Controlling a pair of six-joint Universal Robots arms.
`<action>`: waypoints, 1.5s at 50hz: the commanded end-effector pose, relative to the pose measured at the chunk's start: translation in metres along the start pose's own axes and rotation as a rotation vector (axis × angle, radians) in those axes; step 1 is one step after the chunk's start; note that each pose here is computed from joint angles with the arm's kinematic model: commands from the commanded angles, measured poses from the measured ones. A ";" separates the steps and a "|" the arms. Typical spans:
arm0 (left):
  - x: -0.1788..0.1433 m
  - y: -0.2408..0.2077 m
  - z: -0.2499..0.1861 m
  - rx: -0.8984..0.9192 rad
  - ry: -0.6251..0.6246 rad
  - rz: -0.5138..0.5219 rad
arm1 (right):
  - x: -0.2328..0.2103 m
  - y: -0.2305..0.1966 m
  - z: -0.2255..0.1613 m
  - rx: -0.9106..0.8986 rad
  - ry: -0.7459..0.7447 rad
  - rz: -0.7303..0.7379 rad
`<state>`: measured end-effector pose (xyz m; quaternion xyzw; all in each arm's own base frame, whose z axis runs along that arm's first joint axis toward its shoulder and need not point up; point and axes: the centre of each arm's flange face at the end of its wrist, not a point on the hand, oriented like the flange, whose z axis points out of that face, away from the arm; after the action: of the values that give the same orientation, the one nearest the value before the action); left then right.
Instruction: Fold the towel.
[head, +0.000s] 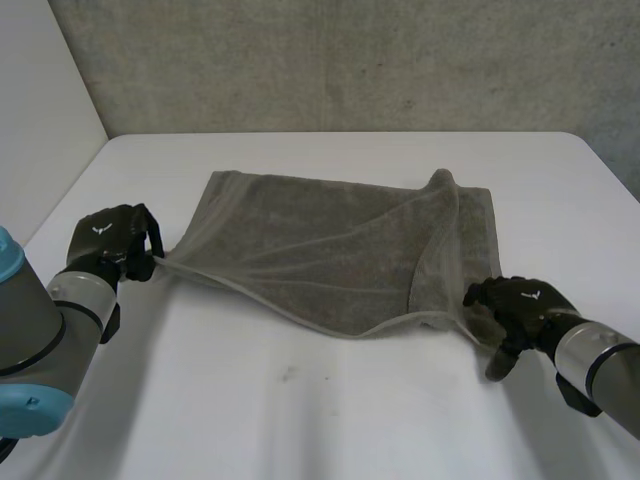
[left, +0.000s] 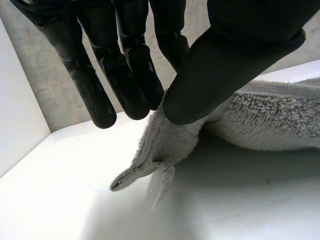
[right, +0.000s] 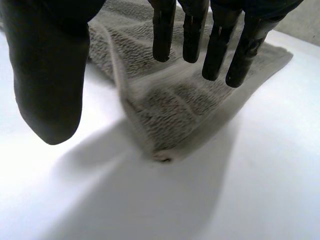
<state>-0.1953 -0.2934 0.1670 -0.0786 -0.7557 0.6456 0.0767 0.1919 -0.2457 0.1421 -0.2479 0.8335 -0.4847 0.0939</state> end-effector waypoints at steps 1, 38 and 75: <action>0.000 0.000 0.000 0.000 0.007 0.000 | -0.001 0.002 0.005 0.044 0.005 0.012; 0.001 0.001 0.000 -0.003 0.007 0.002 | -0.009 0.000 0.048 0.084 -0.036 0.117; -0.009 -0.004 0.003 0.010 -0.022 -0.001 | 0.018 -0.007 0.040 0.074 0.094 -0.148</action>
<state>-0.1870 -0.2988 0.1708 -0.0707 -0.7531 0.6505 0.0691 0.1973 -0.2890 0.1308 -0.2787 0.7895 -0.5461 0.0296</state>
